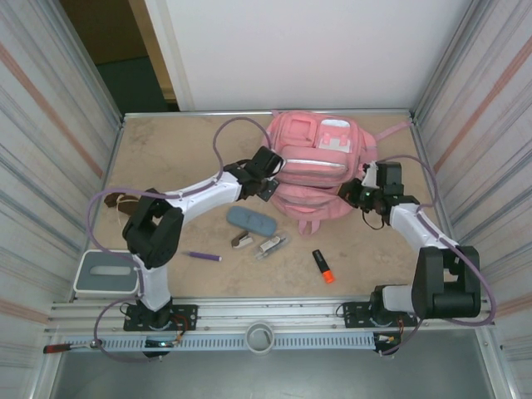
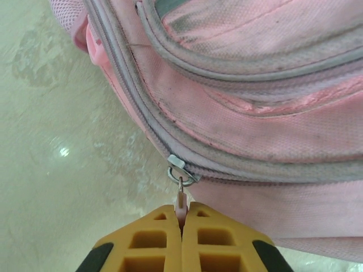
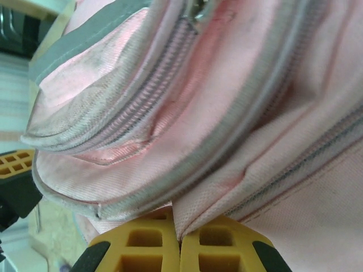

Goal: Pack books, pencil case, and school supplies into a backpack

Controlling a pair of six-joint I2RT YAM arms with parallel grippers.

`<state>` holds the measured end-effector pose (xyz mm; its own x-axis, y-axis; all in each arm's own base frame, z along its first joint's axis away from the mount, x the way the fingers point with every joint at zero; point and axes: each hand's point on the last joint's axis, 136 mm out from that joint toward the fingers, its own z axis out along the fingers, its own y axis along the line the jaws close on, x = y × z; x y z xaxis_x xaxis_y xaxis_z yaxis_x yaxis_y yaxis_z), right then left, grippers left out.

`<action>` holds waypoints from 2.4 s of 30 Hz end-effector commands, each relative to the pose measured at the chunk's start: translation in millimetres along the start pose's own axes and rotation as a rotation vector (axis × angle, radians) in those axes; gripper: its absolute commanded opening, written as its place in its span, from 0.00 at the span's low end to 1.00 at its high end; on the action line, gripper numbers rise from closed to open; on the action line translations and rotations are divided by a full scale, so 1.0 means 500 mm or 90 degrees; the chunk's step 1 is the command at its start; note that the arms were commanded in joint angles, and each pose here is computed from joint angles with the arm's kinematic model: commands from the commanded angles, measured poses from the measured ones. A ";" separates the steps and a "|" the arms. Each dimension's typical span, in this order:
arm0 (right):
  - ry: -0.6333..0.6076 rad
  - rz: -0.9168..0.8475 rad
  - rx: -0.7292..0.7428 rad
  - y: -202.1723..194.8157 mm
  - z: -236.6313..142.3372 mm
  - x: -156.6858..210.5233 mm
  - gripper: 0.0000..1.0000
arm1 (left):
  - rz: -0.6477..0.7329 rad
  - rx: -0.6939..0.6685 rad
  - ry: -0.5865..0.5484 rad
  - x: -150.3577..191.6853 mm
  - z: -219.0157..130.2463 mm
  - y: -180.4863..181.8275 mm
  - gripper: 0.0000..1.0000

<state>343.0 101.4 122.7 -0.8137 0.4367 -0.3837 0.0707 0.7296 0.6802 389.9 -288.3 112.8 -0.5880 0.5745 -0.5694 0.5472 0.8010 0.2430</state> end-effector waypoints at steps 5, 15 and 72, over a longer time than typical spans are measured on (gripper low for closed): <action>0.042 -0.102 -0.046 0.071 0.016 -0.001 0.00 | -0.045 -0.027 -0.015 0.027 -0.075 0.036 0.00; -0.020 0.000 0.051 -0.029 -0.005 -0.114 0.10 | 0.000 0.071 -0.067 -0.068 -0.084 -0.099 0.00; -0.054 -0.035 0.222 -0.145 -0.011 -0.010 0.00 | -0.135 -0.044 -0.007 -0.043 0.112 0.157 0.00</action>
<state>339.8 52.8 83.2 -0.7672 0.4442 -0.4626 0.2202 0.8599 0.4604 452.3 -279.9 89.7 -0.6602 0.4526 -0.5993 0.4862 0.8658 0.1182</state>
